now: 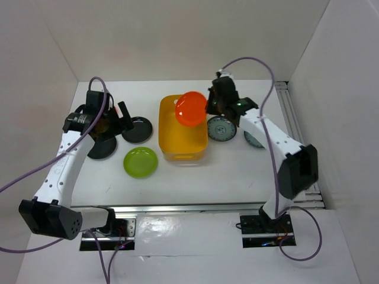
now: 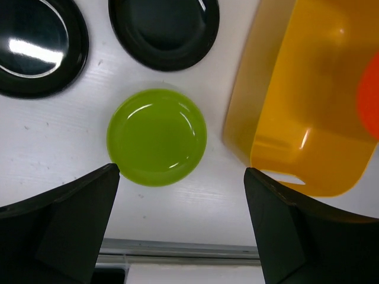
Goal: Place the plates into the plastic bin on the countertop
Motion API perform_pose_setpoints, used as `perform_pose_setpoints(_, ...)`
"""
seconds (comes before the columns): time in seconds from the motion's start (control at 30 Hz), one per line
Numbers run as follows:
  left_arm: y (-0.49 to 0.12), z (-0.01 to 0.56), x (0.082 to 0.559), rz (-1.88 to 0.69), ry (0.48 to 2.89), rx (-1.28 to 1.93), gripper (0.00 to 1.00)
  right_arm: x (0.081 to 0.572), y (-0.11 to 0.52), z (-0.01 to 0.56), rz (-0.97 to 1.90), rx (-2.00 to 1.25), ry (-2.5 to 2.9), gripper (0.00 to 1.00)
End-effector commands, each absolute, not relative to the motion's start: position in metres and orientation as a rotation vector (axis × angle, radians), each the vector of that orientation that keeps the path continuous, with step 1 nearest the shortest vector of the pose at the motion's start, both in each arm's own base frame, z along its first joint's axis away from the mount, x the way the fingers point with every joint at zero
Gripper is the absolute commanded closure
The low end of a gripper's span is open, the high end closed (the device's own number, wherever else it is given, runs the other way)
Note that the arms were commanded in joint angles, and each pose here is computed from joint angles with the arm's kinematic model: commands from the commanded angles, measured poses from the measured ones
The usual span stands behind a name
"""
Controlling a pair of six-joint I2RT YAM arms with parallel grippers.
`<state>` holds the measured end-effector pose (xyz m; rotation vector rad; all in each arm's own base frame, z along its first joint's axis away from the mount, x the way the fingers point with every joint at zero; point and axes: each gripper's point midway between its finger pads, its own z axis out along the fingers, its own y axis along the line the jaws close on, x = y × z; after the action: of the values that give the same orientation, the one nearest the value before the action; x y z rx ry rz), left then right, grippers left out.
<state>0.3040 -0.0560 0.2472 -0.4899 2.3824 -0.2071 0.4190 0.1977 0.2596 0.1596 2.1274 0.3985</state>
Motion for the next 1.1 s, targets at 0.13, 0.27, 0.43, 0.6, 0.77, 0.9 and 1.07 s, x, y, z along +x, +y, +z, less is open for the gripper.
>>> perform_pose_setpoints(0.13,-0.058,0.210,0.308,-0.540,2.377,-0.618,0.00,0.445,0.263,0.233,0.424,-0.100,2.141,1.00)
perform_pose_setpoints(0.27,-0.053,0.183,0.293,-0.585,2.381,-0.654,0.00,0.454,0.275,0.207,0.403,-0.146,2.191,1.00)
perform_pose_setpoints(0.43,-0.054,0.142,0.266,-0.585,2.433,-0.734,0.00,0.465,0.291,0.192,0.396,-0.190,2.217,0.90)
perform_pose_setpoints(0.6,-0.054,0.100,0.248,-0.567,2.492,-0.800,0.00,0.473,0.301,0.183,0.390,-0.214,2.226,0.79)
perform_pose_setpoints(0.77,-0.054,0.090,0.245,-0.545,2.509,-0.819,0.01,0.474,0.305,0.178,0.371,-0.221,2.247,0.82)
perform_pose_setpoints(0.9,-0.051,0.084,0.243,-0.520,2.515,-0.863,0.01,0.468,0.318,0.186,0.416,-0.235,2.215,0.38)
perform_pose_setpoints(1.07,-0.052,0.061,0.238,-0.521,2.539,-0.922,0.03,0.444,0.354,0.245,0.542,-0.340,2.099,0.22)
